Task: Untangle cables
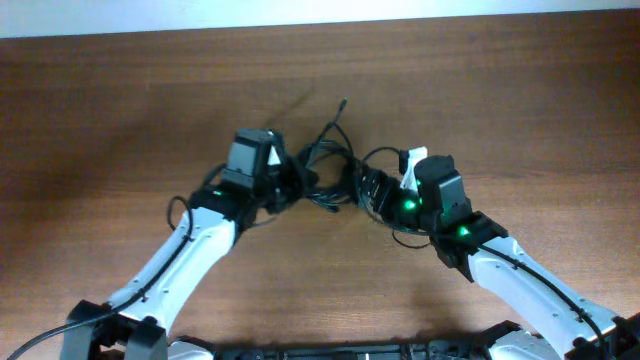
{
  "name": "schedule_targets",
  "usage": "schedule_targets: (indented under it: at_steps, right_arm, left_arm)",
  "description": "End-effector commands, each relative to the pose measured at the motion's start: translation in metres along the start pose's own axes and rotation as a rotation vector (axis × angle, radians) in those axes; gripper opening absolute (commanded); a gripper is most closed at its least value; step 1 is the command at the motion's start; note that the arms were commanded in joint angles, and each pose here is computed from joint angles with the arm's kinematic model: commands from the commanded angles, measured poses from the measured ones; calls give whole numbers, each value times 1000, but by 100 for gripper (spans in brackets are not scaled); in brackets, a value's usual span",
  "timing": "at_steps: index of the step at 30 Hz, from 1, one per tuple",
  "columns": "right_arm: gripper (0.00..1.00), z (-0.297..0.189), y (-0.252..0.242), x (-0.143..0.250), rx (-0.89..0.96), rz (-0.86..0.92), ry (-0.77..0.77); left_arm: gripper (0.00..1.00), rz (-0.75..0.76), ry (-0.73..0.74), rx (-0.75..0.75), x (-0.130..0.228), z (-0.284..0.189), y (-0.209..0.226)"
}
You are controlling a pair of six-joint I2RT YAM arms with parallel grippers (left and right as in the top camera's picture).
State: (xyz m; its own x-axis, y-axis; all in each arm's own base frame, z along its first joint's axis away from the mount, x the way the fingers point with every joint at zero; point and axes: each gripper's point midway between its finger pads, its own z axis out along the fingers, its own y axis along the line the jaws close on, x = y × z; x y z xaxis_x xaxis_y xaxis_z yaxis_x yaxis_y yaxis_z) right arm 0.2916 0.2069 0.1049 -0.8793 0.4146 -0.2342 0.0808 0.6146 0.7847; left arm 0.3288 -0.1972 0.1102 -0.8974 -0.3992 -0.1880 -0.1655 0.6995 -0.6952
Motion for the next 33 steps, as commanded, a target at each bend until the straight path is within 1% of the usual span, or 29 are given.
schedule_targets:
  at_steps: [1, 3, 7, 8, 10, 11, 14, 18, 20, 21, 23, 28, 29, 30, 32, 33]
  right_arm:
    - [99, -5, -15, 5, 51, -294, 35]
    - [99, -9, -18, 8, 41, -319, 64]
    - [99, -29, 10, 5, -197, -416, 115]
    - [99, -34, 17, 2, -254, -425, 115]
    - [99, -44, 27, -6, -337, -444, 99]
    - [99, -47, 30, -10, -355, -454, 87]
    - [93, -49, 33, -13, -368, -466, 74]
    - [87, -43, 38, -2, -371, -484, 103]
    - [74, -39, 40, 3, -363, -495, 109]
    - [65, -37, 41, 6, -362, -500, 114]
    - [57, -36, 43, 11, -369, -507, 129]
    - [47, -35, 45, 14, -373, -511, 136]
    - [43, -35, 45, 14, -373, -511, 136]
    - [38, -35, 45, 14, -373, -511, 136]
    - [18, -35, 45, 14, -372, -504, 137]
    - [12, -35, 45, 13, -371, -504, 137]
  left_arm:
    - [0, 344, 55, 96, -2, -11, 3]
    - [0, 393, 73, 105, -1, -14, 9]
    - [0, 524, 124, 87, 10, -16, 20]
    - [0, 558, 140, 103, 15, -16, 18]
    - [0, 642, 177, 185, 27, -18, 7]
    - [0, 668, 190, 224, 32, -19, 2]
    - [0, 702, 204, 294, 39, -21, -10]
    - [0, 735, 196, 409, 42, -27, -30]
    - [0, 737, 195, 413, 41, -27, -30]
    - [0, 736, 196, 414, 42, -27, -31]
    - [0, 732, 202, 427, 43, -28, -32]
    - [1, 742, 227, 460, 52, -28, -38]
    - [1, 752, 236, 467, 57, -27, -41]
    - [1, 759, 245, 472, 60, -27, -43]
    - [2, 784, 267, 488, 71, -24, -49]
    - [4, 795, 275, 494, 76, -23, -52]
